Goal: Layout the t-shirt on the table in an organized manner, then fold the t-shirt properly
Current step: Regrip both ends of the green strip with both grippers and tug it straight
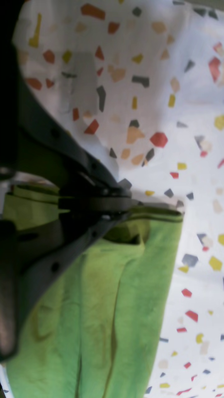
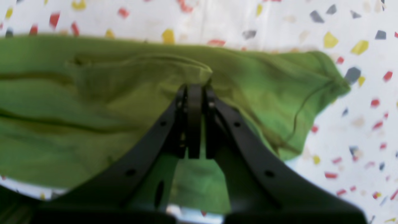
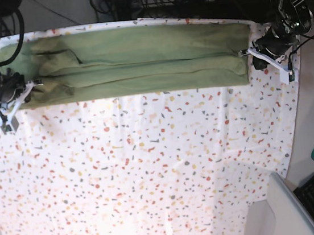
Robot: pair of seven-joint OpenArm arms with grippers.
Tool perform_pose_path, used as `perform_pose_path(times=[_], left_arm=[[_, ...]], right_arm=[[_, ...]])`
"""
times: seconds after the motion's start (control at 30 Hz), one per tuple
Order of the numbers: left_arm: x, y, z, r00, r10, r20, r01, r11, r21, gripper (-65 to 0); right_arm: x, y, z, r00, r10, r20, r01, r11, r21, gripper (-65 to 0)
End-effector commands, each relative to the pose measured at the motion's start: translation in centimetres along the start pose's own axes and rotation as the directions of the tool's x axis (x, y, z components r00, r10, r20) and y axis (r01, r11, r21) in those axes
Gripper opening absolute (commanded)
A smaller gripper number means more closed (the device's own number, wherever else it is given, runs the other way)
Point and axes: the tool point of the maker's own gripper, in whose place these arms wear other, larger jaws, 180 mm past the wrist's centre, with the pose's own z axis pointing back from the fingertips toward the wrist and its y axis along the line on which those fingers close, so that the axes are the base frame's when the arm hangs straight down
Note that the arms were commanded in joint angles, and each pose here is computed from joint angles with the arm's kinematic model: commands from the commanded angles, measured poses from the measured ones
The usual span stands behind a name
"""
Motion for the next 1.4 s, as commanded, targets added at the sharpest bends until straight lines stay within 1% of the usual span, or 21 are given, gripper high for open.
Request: perform_pose_path(times=[0.0,0.07,0.17,0.33,0.4,0.5,0.67,0.7,0.8,0.83,0.87,0.9,0.97,1.07,1.17,1.23,1.27,1.3,1.33,1.37], left_arm=[[1.5,0.1,0.4,0.999,-0.016,0.046,0.016,1.0,-0.002,-65.0],[1.5,0.1,0.4,0.999,-0.016,0.046,0.017,1.0,-0.002,-65.0],[1.5,-0.1,0.4,0.999,-0.021,0.045,0.021,1.0,-0.007,-65.0],[1.6,-0.2,0.4,0.999,-0.018,0.048,0.019,1.0,-0.01,-65.0],[1.5,0.0,0.5,0.999,-0.02,0.048,0.02,1.0,-0.004,-65.0],[1.5,0.0,0.5,0.999,-0.02,0.048,0.02,1.0,-0.004,-65.0],[1.6,-0.3,0.4,0.999,-0.024,0.047,0.024,1.0,-0.01,-65.0],[1.6,-0.4,0.3,0.999,-0.025,0.048,0.025,1.0,-0.012,-65.0],[1.5,-0.9,0.2,0.999,-0.033,0.043,0.034,0.999,-0.023,-65.0],[1.4,-1.5,0.0,0.998,-0.045,0.036,0.046,0.998,-0.038,-65.0],[1.3,-2.1,-0.1,0.998,-0.056,0.034,0.058,0.997,-0.05,-65.0],[1.5,-2.7,-0.1,0.997,-0.069,0.037,0.072,0.996,-0.062,-65.0],[1.2,-3.7,-0.1,0.996,-0.087,0.035,0.089,0.993,-0.082,-65.0],[1.6,-4.8,0.1,0.993,-0.108,0.048,0.112,0.988,-0.103,-65.0],[2.0,-5.0,0.1,0.993,-0.105,0.058,0.111,0.988,-0.108,-65.0],[1.9,-5.2,0.0,0.993,-0.104,0.057,0.11,0.988,-0.112,-65.0],[1.7,-5.8,-0.2,0.993,-0.108,0.051,0.114,0.986,-0.124,-65.0],[1.4,-6.4,-0.4,0.992,-0.117,0.044,0.122,0.983,-0.137,-65.0],[1.2,-7.0,-0.5,0.992,-0.121,0.04,0.126,0.981,-0.149,-65.0],[1.2,-7.6,-0.6,0.991,-0.125,0.041,0.13,0.978,-0.162,-65.0]], right_arm=[[1.1,-0.3,0.8,0.999,0.016,0.037,-0.016,1.0,-0.008,-65.0],[0.3,0.4,1.1,1.0,0.02,0.024,-0.02,1.0,0.002,-65.0],[-0.5,1.3,0.8,1.0,0.0,0.014,0.0,1.0,0.022,-65.0],[-2.5,2.3,1.3,0.999,0.007,-0.051,-0.005,0.999,0.035,-65.0],[-3.0,2.9,1.7,0.998,0.004,-0.059,-0.001,0.999,0.043,-65.0],[-3.5,3.3,2.1,0.998,-0.021,-0.055,0.024,0.999,0.046,-65.0],[-4.1,3.7,2.7,0.995,-0.014,-0.102,0.019,0.999,0.048,-65.0],[-4.1,3.7,2.8,0.994,-0.011,-0.104,0.016,0.999,0.048,-62.6],[-3.4,3.6,3.3,0.996,0.005,-0.087,-0.001,0.999,0.04,-50.4],[-3.1,3.6,3.5,0.997,0.011,-0.077,-0.008,0.999,0.036,-47.9],[-3.0,3.6,3.8,0.997,0.017,-0.071,-0.014,0.999,0.033,-46.8],[-3.1,3.5,4.0,0.997,0.023,-0.071,-0.021,0.999,0.027,-46.8],[-3.1,1.9,4.8,0.998,0.021,-0.064,-0.022,1.0,-0.011,-46.8],[-3.1,0.0,5.7,0.999,-0.019,-0.046,0.016,0.998,-0.06,-46.8],[-2.1,-2.1,6.9,0.998,-0.056,0.004,0.057,0.992,-0.111,-47.0],[-0.9,-2.2,7.2,0.998,-0.049,0.041,0.053,0.992,-0.114,-47.4],[-0.4,-1.8,7.1,0.998,-0.043,0.047,0.047,0.993,-0.105,-49.5],[0.1,-1.0,6.7,0.998,-0.032,0.052,0.036,0.996,-0.086,-54.3],[0.4,-0.1,6.4,0.998,-0.02,0.056,0.024,0.998,-0.064,-60.9],[0.5,0.6,6.1,0.999,-0.007,0.054,0.01,0.999,-0.047,-65.0]])
